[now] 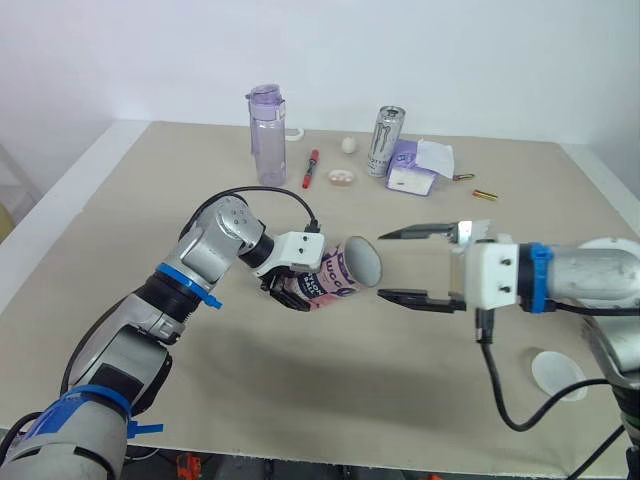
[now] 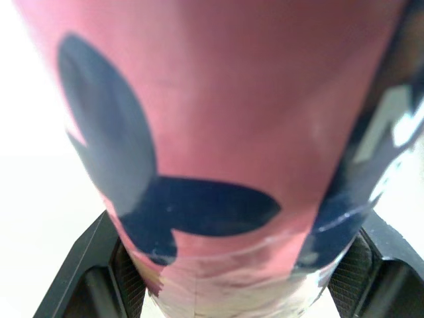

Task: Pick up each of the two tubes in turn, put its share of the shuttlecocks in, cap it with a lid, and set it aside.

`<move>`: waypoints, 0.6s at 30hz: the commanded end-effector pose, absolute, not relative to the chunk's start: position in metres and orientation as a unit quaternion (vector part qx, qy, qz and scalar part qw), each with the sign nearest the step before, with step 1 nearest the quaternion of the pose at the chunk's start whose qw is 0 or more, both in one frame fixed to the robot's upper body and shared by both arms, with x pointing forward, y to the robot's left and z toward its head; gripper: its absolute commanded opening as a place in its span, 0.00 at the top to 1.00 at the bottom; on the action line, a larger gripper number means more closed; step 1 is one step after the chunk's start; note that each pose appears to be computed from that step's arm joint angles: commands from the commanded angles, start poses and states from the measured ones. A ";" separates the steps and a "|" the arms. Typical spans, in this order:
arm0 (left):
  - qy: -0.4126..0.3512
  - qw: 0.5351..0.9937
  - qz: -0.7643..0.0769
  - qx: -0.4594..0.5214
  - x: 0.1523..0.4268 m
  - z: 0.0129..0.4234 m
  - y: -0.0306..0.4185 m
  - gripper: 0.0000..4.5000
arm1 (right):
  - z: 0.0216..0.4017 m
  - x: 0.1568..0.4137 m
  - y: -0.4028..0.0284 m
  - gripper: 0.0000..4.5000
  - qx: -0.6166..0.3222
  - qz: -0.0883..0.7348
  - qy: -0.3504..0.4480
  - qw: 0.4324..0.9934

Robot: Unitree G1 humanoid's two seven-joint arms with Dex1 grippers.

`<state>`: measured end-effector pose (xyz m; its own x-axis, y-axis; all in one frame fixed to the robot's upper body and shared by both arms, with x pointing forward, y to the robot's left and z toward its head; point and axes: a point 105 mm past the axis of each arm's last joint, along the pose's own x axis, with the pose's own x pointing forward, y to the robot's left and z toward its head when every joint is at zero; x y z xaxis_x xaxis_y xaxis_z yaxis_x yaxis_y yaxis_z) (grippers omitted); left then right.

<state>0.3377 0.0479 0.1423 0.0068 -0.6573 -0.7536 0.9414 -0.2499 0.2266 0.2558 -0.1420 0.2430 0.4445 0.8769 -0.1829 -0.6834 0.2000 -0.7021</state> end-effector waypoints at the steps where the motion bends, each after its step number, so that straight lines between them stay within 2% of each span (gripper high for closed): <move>1: 0.193 0.582 -0.681 0.400 0.336 0.132 0.048 0.32 | 0.255 0.268 -0.192 0.02 -0.254 0.410 -0.127 0.867; 4: 0.191 0.580 -0.683 0.400 0.336 0.132 0.046 0.32 | 0.233 0.280 -0.257 0.02 -0.169 0.289 -0.081 0.939; 10: 0.190 0.578 -0.684 0.402 0.334 0.132 0.047 0.32 | 0.205 0.288 -0.344 0.02 -0.094 0.119 -0.030 0.988; 18: 0.192 0.578 -0.684 0.402 0.334 0.132 0.048 0.32 | 0.178 0.302 -0.371 0.02 0.000 0.103 -0.004 0.995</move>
